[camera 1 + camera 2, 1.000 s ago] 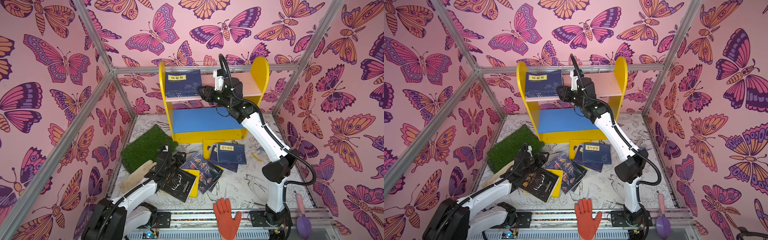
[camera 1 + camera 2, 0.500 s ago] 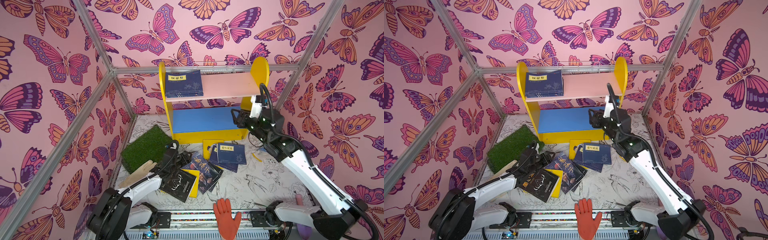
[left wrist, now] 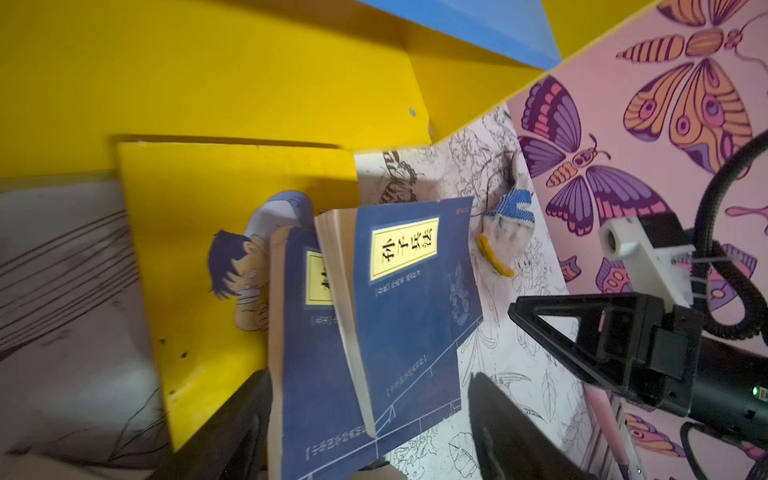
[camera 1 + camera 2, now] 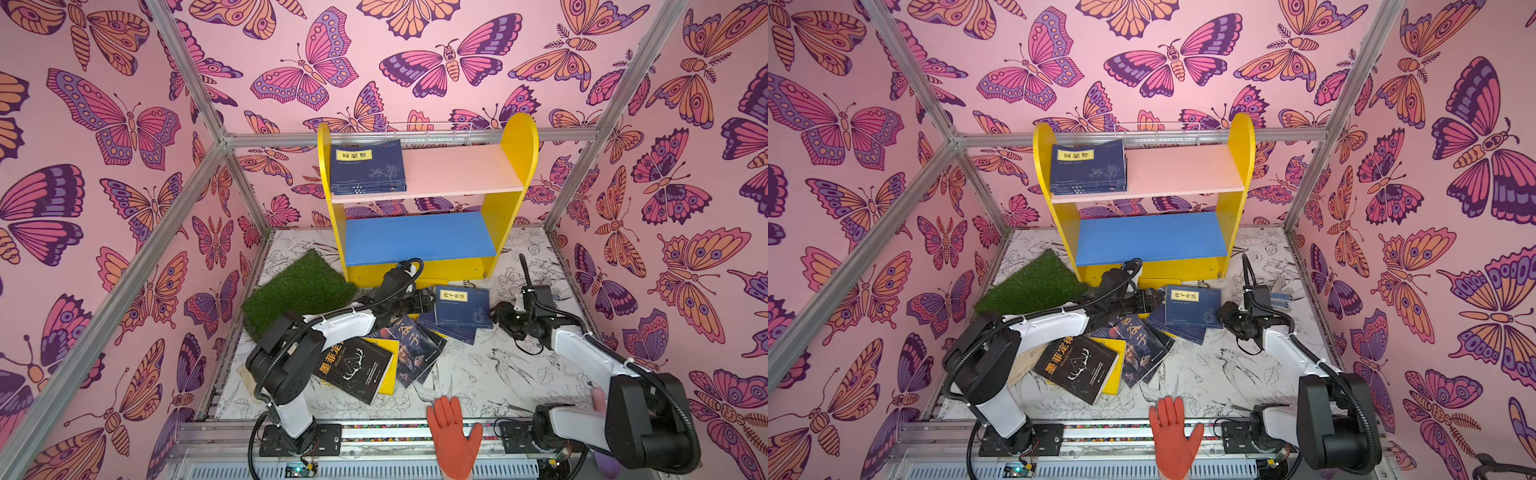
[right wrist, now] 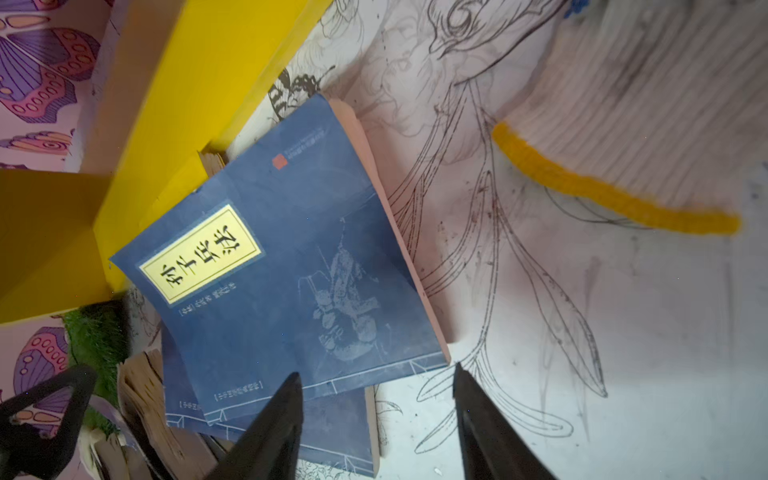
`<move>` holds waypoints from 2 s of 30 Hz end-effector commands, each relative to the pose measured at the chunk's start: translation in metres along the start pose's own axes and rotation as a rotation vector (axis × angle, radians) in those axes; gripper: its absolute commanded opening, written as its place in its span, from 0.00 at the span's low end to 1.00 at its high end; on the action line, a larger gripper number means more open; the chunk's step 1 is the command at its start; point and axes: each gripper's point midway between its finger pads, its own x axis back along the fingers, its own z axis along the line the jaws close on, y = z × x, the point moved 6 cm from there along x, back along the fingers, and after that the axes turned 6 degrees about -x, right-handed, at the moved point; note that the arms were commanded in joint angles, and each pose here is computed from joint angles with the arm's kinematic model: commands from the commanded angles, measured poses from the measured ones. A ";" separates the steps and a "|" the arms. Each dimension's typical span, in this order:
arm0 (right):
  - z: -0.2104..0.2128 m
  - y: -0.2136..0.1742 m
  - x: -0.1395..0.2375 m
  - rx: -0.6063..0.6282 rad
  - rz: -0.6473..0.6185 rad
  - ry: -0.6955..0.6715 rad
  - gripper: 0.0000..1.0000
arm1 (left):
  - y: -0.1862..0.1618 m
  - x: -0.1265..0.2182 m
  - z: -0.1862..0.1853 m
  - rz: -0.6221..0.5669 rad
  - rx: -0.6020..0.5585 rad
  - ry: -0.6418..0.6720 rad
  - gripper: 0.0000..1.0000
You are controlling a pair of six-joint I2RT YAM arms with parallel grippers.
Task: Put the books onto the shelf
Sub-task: 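Lower the right gripper to the book pile while the left gripper reaches in, then grasp the next dark blue book with both grippers and tilt it upright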
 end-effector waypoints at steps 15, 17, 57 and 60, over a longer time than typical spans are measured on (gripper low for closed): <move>0.006 -0.015 -0.039 0.129 0.160 0.116 0.55 | -0.043 -0.038 0.025 0.197 0.027 0.123 0.75; 0.014 -0.022 -0.039 0.146 0.176 0.155 0.55 | -0.044 -0.038 0.033 0.198 0.064 0.139 0.74; 0.051 -0.003 -0.001 0.130 -0.002 0.243 0.27 | -0.060 -0.053 0.047 0.269 0.093 0.107 0.28; 0.042 -0.003 -0.009 0.111 -0.005 0.197 0.28 | -0.059 -0.051 0.047 0.263 0.088 0.109 0.28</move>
